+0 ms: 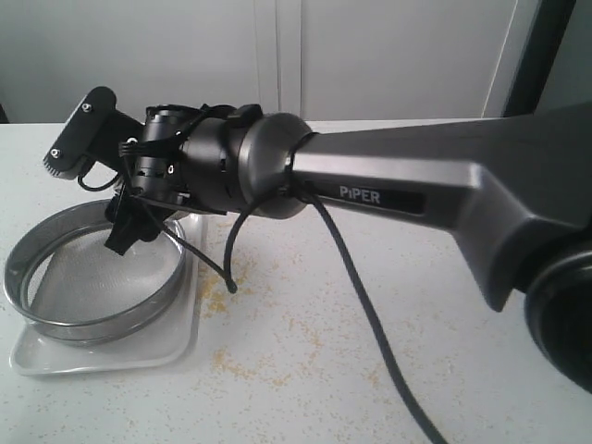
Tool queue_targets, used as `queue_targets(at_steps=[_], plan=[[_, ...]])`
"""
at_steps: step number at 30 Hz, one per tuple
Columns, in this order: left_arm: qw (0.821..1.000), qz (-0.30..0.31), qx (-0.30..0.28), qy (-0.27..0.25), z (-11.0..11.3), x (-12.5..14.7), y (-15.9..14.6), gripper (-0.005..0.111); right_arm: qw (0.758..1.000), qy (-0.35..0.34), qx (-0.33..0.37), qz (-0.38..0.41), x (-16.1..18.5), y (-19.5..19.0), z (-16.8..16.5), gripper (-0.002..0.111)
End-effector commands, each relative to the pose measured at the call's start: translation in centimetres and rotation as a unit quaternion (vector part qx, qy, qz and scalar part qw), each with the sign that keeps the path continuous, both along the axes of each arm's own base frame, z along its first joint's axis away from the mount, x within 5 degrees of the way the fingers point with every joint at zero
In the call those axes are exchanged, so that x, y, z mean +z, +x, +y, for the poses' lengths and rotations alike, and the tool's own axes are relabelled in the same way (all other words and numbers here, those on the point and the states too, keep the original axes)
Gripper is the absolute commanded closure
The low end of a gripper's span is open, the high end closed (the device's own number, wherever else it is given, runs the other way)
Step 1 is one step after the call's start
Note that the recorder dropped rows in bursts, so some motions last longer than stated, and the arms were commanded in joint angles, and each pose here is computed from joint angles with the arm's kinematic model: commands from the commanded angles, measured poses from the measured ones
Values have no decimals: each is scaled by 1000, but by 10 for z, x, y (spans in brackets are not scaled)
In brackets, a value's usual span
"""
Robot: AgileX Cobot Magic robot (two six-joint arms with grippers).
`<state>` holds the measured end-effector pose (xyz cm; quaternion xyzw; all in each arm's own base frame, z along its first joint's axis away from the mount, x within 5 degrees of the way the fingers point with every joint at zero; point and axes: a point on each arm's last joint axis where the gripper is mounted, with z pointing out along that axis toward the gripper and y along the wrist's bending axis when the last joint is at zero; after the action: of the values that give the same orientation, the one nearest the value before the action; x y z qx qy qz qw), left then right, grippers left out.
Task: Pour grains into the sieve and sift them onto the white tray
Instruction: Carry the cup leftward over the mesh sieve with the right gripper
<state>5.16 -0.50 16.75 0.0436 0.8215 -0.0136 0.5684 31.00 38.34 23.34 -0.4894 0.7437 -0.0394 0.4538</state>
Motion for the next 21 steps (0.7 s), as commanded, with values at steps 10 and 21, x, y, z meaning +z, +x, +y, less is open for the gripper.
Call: queue_targets(at_steps=[10, 21], plan=[[1000, 0, 2, 0, 0, -1, 0, 107, 995, -90, 29, -24, -11, 2, 14, 108], [1000, 0, 2, 0, 0, -1, 0, 107, 986, -153, 57, -42, -22, -1, 19, 108]])
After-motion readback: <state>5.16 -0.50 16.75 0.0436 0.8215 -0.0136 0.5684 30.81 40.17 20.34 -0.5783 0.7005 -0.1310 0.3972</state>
